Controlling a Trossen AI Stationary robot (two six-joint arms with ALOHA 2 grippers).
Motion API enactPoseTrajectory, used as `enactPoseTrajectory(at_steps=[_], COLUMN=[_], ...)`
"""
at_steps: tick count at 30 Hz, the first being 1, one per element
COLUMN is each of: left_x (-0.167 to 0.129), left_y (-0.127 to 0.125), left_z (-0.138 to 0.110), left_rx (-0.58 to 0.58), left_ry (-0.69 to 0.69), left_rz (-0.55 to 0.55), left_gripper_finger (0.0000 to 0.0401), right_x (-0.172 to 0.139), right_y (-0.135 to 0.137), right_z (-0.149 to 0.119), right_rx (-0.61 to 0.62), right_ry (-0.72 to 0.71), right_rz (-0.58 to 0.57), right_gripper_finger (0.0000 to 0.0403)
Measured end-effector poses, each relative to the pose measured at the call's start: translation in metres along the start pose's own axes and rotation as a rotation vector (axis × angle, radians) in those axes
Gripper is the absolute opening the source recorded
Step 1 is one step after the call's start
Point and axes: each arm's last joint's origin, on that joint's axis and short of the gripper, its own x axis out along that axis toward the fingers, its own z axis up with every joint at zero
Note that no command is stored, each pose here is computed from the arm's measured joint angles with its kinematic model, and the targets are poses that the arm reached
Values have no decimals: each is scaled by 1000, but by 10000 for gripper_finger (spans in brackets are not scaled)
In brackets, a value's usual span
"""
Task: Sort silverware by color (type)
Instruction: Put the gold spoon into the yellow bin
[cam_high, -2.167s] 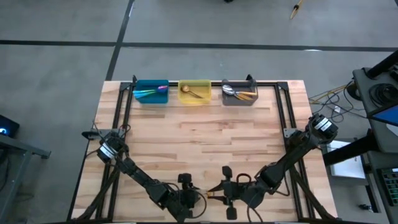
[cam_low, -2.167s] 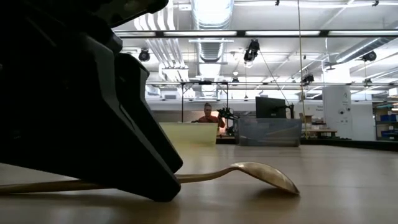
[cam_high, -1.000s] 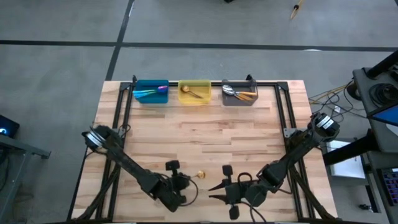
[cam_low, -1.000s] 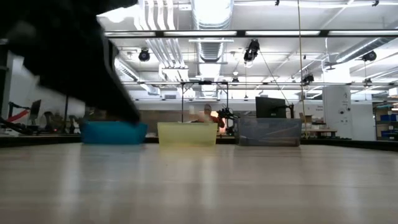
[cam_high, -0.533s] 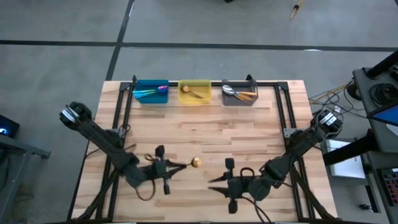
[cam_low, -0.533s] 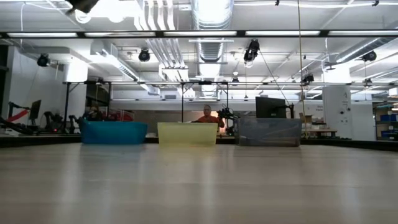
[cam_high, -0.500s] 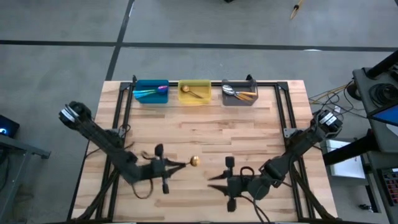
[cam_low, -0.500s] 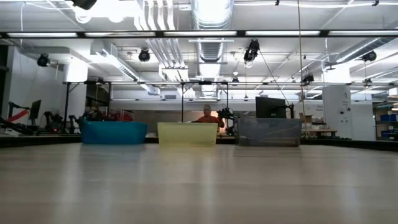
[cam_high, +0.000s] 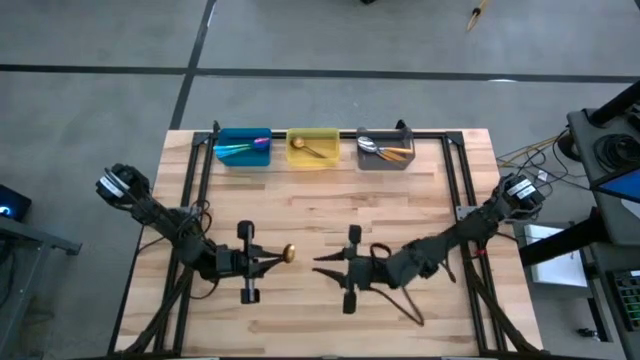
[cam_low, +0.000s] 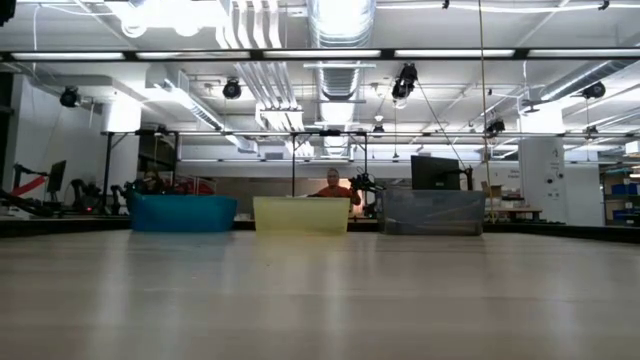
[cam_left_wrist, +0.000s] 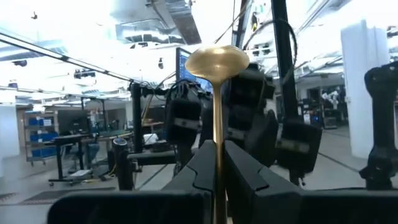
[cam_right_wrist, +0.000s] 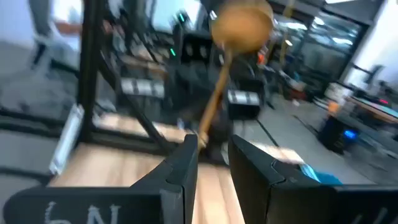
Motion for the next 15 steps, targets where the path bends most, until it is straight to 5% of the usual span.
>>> enactPoseTrajectory(at_steps=[8, 15], left_x=[13, 25], left_y=[7, 20], left_z=[-6, -13], left_rx=[24, 55], left_ry=[6, 14], left_rz=[53, 118], left_gripper_finger=[0, 0], right_x=[22, 32], right_y=[-36, -56], right_z=[1, -2], right_rx=[104, 119], right_ry=[-126, -142], right_rz=[93, 82], right_gripper_finger=[83, 129])
